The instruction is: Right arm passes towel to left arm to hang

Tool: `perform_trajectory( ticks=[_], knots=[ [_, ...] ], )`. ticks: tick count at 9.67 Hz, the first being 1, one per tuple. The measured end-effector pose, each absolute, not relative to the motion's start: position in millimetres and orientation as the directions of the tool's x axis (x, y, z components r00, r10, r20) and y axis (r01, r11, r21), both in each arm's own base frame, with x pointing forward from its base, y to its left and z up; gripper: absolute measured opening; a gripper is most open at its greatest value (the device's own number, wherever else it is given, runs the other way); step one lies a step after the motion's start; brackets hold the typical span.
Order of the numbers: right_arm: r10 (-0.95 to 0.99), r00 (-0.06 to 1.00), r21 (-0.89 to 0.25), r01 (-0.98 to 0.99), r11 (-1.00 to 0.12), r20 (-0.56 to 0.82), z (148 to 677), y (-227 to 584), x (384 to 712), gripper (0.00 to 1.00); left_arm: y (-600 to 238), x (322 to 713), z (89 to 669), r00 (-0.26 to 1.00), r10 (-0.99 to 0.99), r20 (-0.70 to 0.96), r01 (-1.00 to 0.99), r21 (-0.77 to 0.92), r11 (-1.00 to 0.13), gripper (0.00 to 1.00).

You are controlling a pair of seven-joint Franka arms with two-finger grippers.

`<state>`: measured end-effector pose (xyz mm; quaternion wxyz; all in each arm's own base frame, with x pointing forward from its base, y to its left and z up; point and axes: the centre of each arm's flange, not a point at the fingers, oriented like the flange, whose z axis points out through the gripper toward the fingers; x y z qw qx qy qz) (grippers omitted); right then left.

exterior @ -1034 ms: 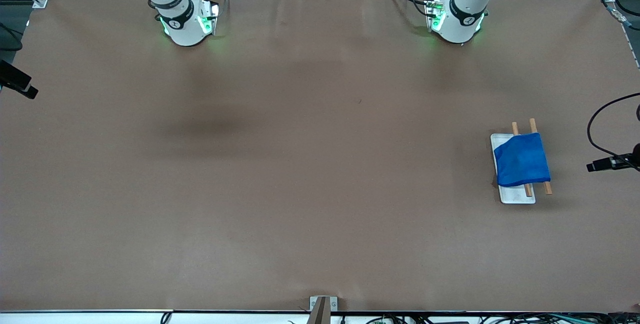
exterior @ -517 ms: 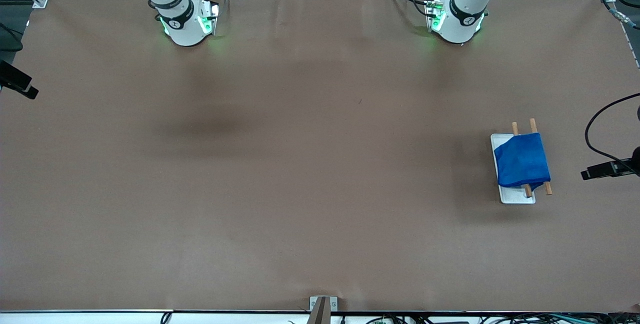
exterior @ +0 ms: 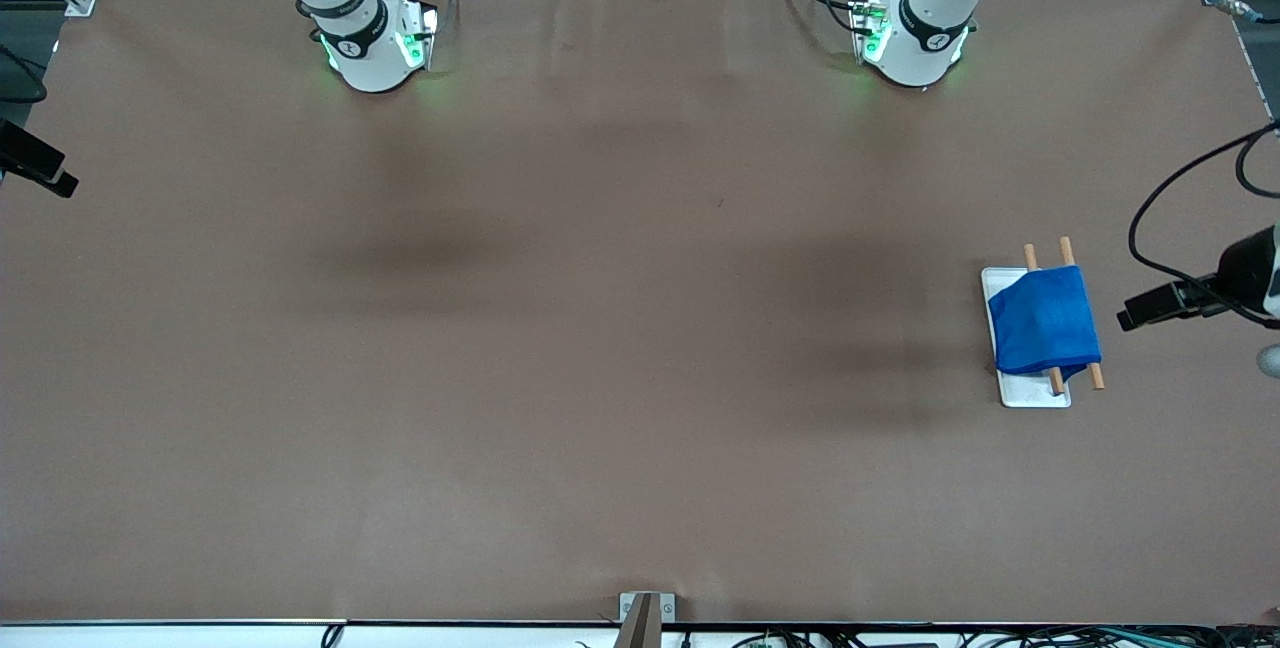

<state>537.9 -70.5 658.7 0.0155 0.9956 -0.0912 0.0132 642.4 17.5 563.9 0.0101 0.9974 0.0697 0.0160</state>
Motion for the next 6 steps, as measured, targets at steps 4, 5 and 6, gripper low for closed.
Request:
perform_trajectory(
  ticks=[4, 5, 6],
  knots=[
    [-0.182, 0.983, 0.028, -0.183, -0.983, 0.028, 659, -71, 538, 1.0, -30, 620, 615, 0.993, 0.067, 0.101, 0.065, 0.022, -0.998, 1.0],
    [-0.182, 0.983, 0.028, -0.183, -0.983, 0.028, 659, -71, 538, 1.0, -41, 613, 625, 0.993, 0.05, 0.111, 0.048, 0.019, -0.999, 1.0],
    [-0.182, 0.983, 0.028, -0.183, -0.983, 0.028, 659, -71, 538, 1.0, -49, 607, 633, 0.992, 0.037, 0.118, 0.035, 0.015, -0.999, 1.0]
  ],
)
